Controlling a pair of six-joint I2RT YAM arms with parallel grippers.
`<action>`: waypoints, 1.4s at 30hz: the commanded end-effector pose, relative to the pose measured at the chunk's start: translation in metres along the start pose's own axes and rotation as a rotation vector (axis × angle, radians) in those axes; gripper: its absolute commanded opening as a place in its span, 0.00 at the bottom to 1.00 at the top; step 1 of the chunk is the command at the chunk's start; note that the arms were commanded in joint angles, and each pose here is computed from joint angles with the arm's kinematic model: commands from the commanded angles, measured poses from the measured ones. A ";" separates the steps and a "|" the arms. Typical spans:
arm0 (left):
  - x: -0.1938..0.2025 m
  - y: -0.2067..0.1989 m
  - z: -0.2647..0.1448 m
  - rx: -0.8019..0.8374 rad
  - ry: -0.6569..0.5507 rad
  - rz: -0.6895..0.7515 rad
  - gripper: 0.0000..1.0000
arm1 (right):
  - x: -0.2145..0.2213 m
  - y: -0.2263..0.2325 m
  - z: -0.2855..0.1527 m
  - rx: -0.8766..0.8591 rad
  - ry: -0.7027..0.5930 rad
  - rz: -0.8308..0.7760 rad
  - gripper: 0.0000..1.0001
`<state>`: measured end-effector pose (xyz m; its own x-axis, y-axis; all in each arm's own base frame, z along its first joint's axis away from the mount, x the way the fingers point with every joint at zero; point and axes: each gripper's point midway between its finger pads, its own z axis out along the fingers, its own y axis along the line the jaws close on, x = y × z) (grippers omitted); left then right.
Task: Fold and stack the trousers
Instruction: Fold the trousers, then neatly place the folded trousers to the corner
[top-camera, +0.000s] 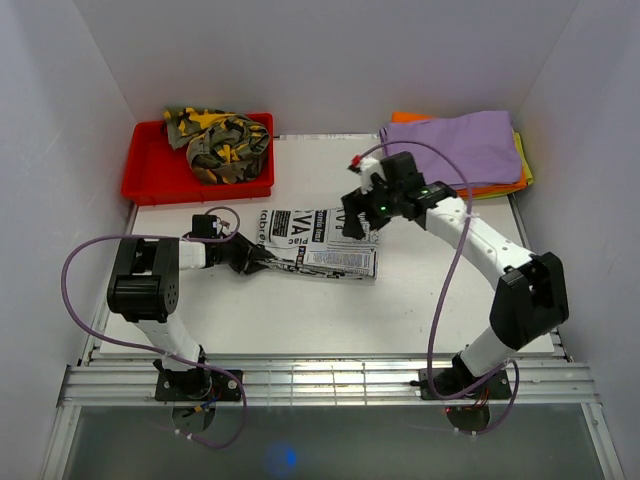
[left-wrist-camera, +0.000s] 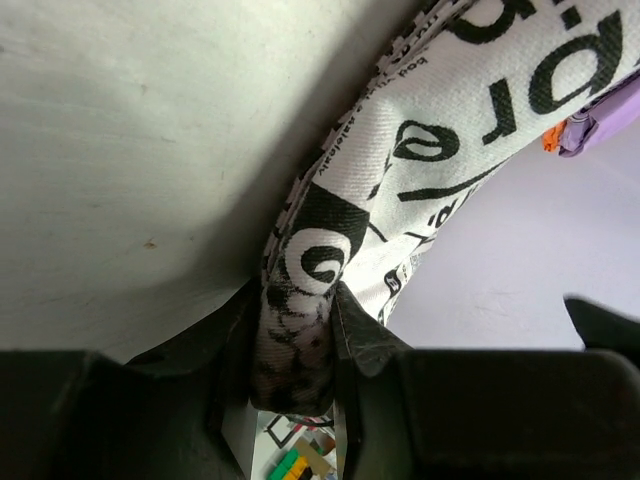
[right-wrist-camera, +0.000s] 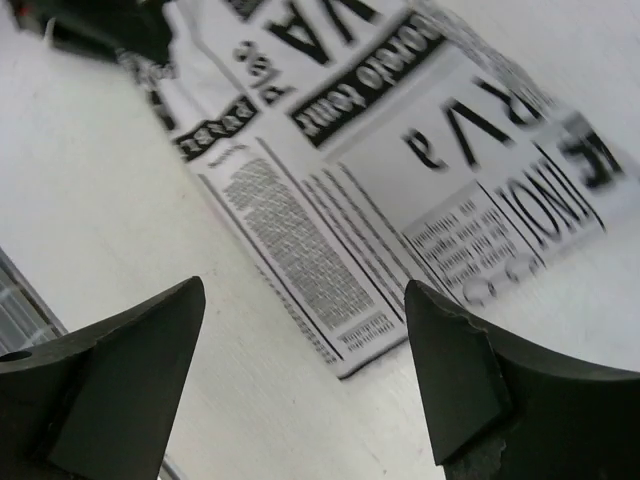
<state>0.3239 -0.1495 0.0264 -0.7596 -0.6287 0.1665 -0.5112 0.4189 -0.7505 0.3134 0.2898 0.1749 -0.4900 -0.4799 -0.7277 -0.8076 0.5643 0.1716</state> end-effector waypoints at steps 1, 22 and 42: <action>0.006 0.014 -0.005 -0.060 -0.017 -0.034 0.00 | 0.059 -0.028 -0.029 0.038 0.091 0.401 0.87; 0.014 0.012 -0.003 -0.083 -0.041 0.072 0.00 | 0.164 -0.057 0.016 0.027 0.065 1.163 0.80; -0.001 -0.008 -0.012 -0.127 -0.105 0.238 0.00 | 0.129 -0.072 0.017 0.096 0.063 1.000 0.08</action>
<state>0.3155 -0.1543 0.0285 -0.8061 -0.5892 0.0549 -0.4458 0.5437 -0.7111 0.2925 0.2113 0.0315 -0.9684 0.2301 -0.0963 0.1025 0.7191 0.6873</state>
